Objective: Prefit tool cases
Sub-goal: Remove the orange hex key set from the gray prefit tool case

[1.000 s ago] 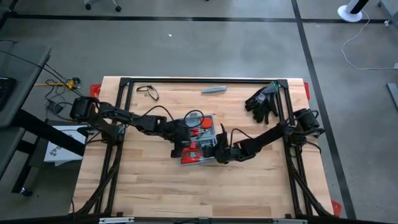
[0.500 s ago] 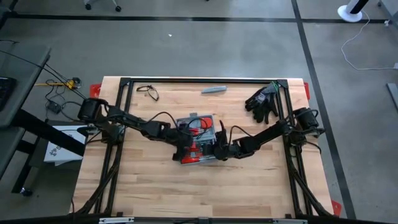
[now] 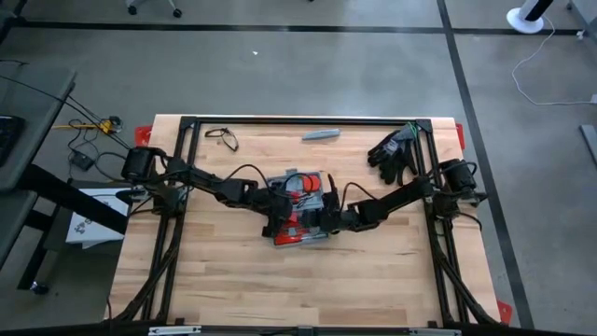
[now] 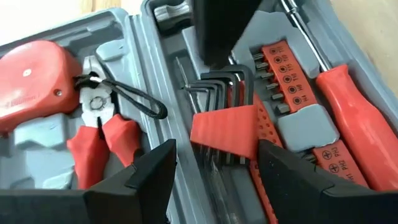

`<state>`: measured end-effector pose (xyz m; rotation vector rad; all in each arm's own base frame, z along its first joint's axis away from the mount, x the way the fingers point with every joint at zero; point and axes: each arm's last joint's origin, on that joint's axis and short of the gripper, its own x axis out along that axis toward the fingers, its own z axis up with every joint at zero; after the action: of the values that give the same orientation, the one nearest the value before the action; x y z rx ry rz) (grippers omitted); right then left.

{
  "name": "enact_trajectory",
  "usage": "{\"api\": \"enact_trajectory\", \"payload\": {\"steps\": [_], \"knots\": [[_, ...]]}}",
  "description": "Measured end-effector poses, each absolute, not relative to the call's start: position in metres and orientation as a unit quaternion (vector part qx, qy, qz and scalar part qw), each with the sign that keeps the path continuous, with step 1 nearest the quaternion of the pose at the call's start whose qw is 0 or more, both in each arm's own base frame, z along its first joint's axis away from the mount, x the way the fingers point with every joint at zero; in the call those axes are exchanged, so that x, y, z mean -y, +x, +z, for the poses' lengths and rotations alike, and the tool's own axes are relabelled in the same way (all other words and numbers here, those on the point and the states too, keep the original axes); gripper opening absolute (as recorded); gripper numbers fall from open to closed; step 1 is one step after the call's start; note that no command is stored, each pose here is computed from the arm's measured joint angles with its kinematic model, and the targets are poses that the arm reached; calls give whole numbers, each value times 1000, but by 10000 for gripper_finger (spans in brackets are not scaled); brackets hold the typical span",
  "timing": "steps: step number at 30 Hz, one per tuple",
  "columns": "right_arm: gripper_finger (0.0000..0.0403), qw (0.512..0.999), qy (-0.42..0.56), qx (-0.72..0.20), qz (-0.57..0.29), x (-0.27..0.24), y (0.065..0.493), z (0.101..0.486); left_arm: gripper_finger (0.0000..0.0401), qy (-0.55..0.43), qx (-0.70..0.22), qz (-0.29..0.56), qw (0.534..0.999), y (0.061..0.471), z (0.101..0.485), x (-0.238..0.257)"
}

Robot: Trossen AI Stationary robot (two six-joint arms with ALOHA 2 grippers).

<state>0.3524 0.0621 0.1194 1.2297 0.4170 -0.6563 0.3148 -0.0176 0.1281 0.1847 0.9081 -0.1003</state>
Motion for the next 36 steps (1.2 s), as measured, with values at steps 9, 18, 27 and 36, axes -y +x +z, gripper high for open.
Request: {"api": "enact_trajectory", "payload": {"steps": [9,18,27,36], "knots": [[57,731,578,-226,-282,-46,355,118,216,98,-435,-53,894,319,132,25],[57,728,582,-238,-274,-46,355,117,216,158,-433,-66,885,333,135,29],[57,730,579,-243,-270,-48,355,117,216,219,-441,-40,869,341,137,34],[57,731,583,-247,-257,-50,355,118,216,274,-427,-8,861,351,148,33]]}}
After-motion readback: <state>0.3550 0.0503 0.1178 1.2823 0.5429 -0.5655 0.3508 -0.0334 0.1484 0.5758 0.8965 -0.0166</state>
